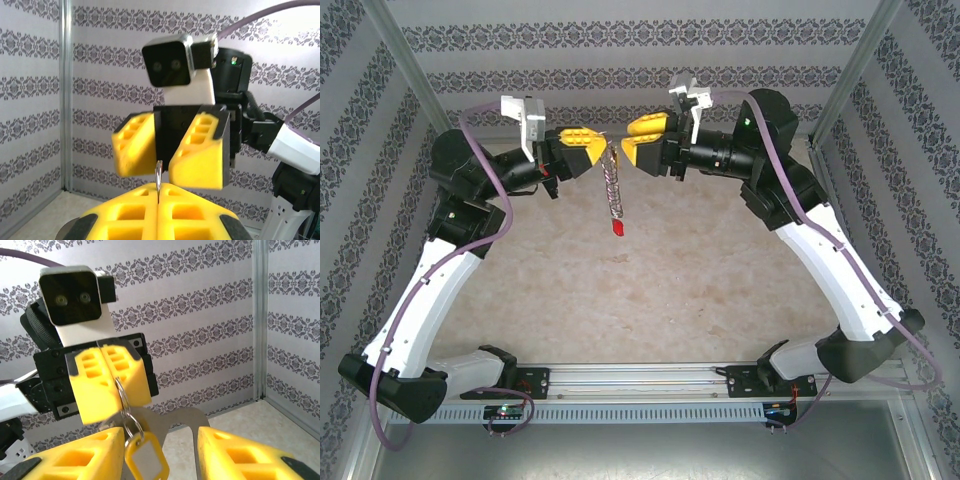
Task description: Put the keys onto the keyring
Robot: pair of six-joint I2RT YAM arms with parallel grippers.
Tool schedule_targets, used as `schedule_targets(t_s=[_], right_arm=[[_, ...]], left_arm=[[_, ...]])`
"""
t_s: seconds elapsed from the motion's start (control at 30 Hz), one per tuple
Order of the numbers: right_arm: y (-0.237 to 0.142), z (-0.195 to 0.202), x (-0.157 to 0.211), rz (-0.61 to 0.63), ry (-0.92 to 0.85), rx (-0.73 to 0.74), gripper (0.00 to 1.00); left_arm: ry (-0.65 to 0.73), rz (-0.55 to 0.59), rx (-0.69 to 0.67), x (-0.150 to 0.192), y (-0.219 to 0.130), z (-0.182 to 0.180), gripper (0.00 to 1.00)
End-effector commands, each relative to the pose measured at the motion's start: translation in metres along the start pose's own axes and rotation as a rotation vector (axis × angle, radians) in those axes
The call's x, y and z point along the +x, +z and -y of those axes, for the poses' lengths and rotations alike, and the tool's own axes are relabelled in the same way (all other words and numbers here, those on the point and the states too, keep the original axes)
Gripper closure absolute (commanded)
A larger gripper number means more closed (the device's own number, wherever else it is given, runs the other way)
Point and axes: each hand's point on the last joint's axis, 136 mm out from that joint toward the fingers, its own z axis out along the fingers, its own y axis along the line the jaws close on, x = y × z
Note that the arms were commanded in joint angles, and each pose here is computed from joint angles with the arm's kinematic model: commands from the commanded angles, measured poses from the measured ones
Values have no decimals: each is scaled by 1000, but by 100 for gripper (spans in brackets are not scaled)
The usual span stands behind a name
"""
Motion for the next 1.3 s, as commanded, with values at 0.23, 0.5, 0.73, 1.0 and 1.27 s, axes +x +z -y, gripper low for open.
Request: schedule_targets(t_s=[0.23, 0.5, 0.73, 1.0, 1.27], right_arm=[[9, -28, -17, 26, -42, -120, 54], [11, -32, -29, 62, -78, -114, 53], [12, -29, -36, 83, -95, -98, 53], [22, -35, -35, 71, -90, -153, 58], [22, -37, -33, 61, -103, -153, 83]], left_arm=[[49, 113, 77, -35, -5, 13, 100], [29, 107, 109, -33, -3, 14, 100], [18, 97, 122, -31, -3, 16, 100], [17, 100, 135, -31, -3, 18, 100], [17, 99, 129, -31, -4, 17, 100]])
